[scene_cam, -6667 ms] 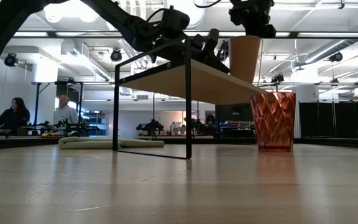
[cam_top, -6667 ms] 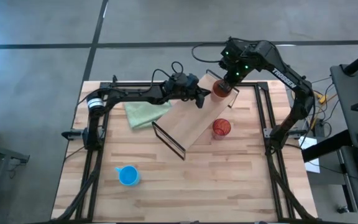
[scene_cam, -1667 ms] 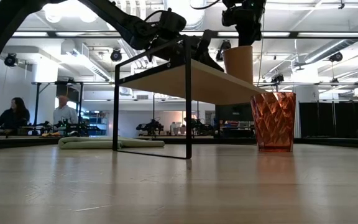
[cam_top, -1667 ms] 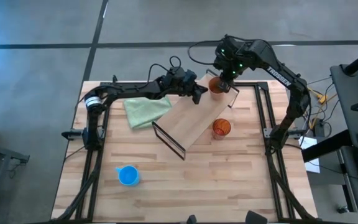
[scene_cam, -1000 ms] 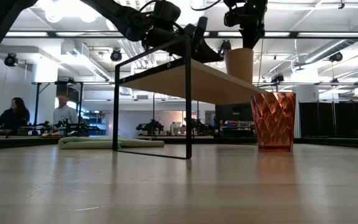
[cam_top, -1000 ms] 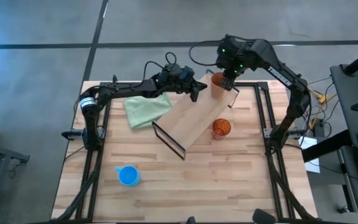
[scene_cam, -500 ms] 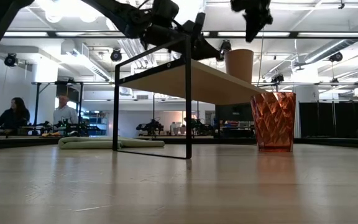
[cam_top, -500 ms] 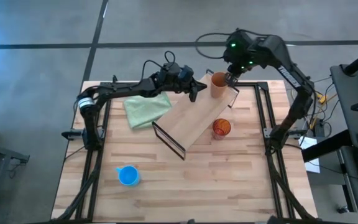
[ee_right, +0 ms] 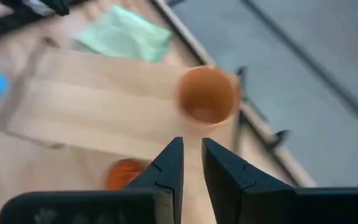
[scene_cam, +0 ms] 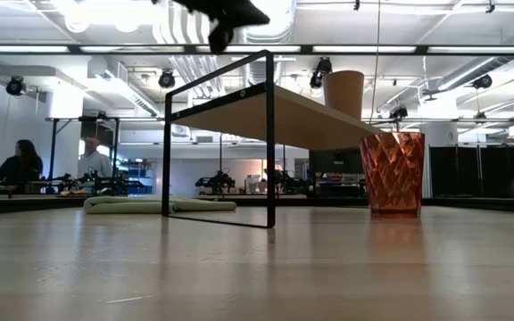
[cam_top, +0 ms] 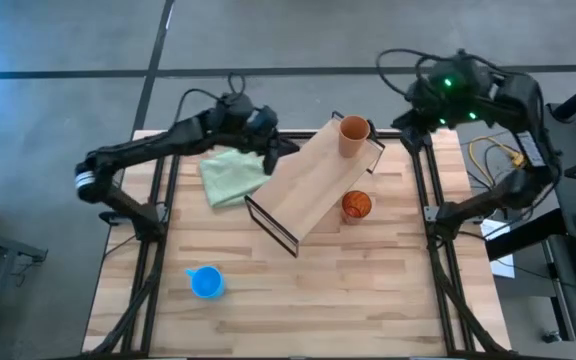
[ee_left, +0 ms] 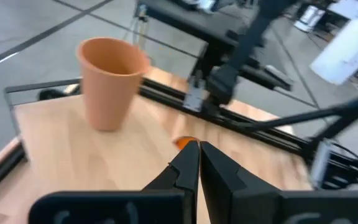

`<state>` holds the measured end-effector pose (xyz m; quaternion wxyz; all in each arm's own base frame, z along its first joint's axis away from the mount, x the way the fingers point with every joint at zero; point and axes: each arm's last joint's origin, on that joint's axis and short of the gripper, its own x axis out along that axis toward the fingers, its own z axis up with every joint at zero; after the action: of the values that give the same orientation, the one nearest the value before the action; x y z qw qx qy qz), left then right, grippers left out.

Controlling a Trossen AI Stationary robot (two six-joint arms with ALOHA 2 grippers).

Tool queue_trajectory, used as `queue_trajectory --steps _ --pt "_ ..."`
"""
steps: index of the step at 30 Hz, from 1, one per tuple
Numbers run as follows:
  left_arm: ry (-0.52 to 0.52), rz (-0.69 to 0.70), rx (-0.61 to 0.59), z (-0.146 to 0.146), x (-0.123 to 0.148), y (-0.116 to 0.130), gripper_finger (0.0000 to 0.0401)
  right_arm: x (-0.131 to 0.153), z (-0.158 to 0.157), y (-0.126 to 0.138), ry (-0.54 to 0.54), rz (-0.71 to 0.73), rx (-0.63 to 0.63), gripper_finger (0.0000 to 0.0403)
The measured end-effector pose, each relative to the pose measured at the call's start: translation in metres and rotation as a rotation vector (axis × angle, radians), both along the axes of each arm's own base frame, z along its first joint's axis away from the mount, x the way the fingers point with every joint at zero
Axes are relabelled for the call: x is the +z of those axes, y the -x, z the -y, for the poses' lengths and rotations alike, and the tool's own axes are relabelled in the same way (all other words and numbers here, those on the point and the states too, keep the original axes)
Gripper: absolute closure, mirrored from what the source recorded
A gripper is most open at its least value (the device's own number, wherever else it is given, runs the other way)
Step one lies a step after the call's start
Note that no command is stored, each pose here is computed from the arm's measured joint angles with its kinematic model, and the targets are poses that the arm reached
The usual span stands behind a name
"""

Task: Stack small to large cups/mugs on shelf
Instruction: Put the orange cup on the shelf

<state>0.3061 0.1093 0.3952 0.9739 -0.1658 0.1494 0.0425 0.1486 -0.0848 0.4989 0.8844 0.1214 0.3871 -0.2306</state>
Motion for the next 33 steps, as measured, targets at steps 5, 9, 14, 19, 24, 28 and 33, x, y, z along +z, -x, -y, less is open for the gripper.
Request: queue_trajectory --steps 5,9,14,19,24,28,33 --pt "0.003 -0.001 -0.073 0.035 0.017 0.032 0.0401 -0.010 -0.026 0.015 -0.080 0.025 0.013 0.0351" --pt "0.094 -0.021 -0.108 0.060 0.016 0.053 0.0401 -0.027 -0.038 0.016 -0.154 0.027 -0.006 0.0351" --pt "0.214 -0.063 -0.136 0.084 0.000 0.074 0.0401 -0.060 -0.047 0.012 -0.200 -0.027 -0.054 0.0351" --pt "0.355 -0.143 -0.081 0.104 -0.027 0.088 0.0401 -0.108 -0.056 0.008 -0.295 -0.163 -0.105 0.0351" --pt "0.429 -0.250 -0.056 0.125 -0.053 0.098 0.0401 -0.150 -0.060 0.004 -0.357 -0.305 -0.152 0.0351" --pt "0.494 -0.355 -0.024 0.132 -0.070 0.101 0.0401 -0.176 -0.059 -0.004 -0.365 -0.396 -0.170 0.0351" --pt "0.480 -0.373 0.001 0.135 -0.077 0.098 0.0401 -0.204 -0.058 -0.016 -0.390 -0.464 -0.173 0.0351"
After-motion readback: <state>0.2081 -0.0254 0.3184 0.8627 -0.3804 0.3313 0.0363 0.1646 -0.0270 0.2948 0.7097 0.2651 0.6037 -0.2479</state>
